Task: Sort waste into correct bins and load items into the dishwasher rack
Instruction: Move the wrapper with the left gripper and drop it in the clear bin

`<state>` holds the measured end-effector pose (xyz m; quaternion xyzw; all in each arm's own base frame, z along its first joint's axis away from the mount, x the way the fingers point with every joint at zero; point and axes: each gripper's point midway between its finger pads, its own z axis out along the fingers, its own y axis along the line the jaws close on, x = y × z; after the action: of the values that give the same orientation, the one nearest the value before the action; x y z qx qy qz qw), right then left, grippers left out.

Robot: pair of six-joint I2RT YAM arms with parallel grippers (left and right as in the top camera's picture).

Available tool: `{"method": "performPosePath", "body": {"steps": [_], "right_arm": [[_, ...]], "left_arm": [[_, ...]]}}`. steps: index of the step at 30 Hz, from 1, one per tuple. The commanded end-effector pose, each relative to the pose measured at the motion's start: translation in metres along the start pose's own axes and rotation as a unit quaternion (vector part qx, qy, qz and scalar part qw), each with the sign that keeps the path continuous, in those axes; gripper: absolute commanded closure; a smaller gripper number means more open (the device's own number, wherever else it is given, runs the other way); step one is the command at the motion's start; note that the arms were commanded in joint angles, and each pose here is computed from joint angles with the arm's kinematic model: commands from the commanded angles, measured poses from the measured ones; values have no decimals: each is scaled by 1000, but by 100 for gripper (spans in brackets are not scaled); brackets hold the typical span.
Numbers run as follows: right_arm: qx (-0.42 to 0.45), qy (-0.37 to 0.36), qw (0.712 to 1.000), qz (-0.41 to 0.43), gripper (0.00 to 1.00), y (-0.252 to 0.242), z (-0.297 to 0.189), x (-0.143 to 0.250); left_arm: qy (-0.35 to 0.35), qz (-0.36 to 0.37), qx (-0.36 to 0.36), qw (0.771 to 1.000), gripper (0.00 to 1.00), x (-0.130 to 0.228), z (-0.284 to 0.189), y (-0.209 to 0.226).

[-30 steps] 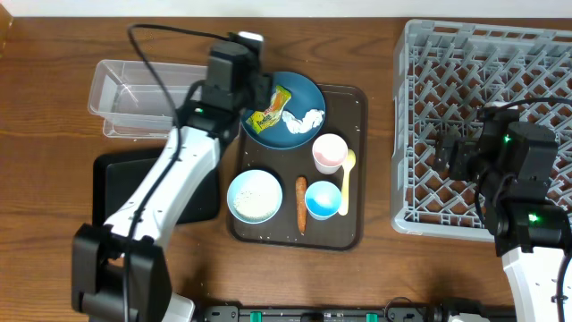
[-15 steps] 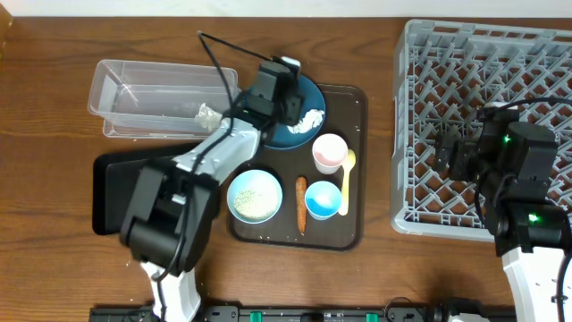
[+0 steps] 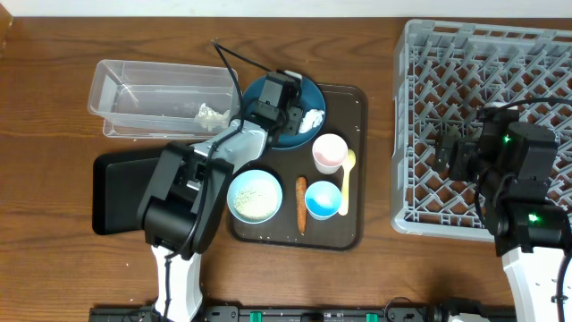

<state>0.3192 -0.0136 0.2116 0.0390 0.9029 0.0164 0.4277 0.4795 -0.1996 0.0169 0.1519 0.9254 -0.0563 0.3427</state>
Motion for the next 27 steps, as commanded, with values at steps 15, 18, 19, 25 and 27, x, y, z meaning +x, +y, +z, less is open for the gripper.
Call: {"method": "performPosePath", "body": {"steps": [15,18,19,25,27], "right_arm": [[3,-12,1000,-2,1,-3,-5,-10],[3,-12,1000,-2,1,-3,-5,-10],[3,-12,1000,-2,1,-3,-5,-10],[3,-12,1000,-2,1,-3,-5,-10],[3,-12,1000,-2,1,-3,-5,-10]], "left_arm": [[-60,-3,-43,997,94,-45,-39,16],[-76,-5,-42,996,94,-59,-59,16],[-80,-5,-42,996,94,-62,-65,17],[-91,-7,-42,995,94,-76,-105,19],[-99,-12,-48,994,94,-81,-119,26]]}}
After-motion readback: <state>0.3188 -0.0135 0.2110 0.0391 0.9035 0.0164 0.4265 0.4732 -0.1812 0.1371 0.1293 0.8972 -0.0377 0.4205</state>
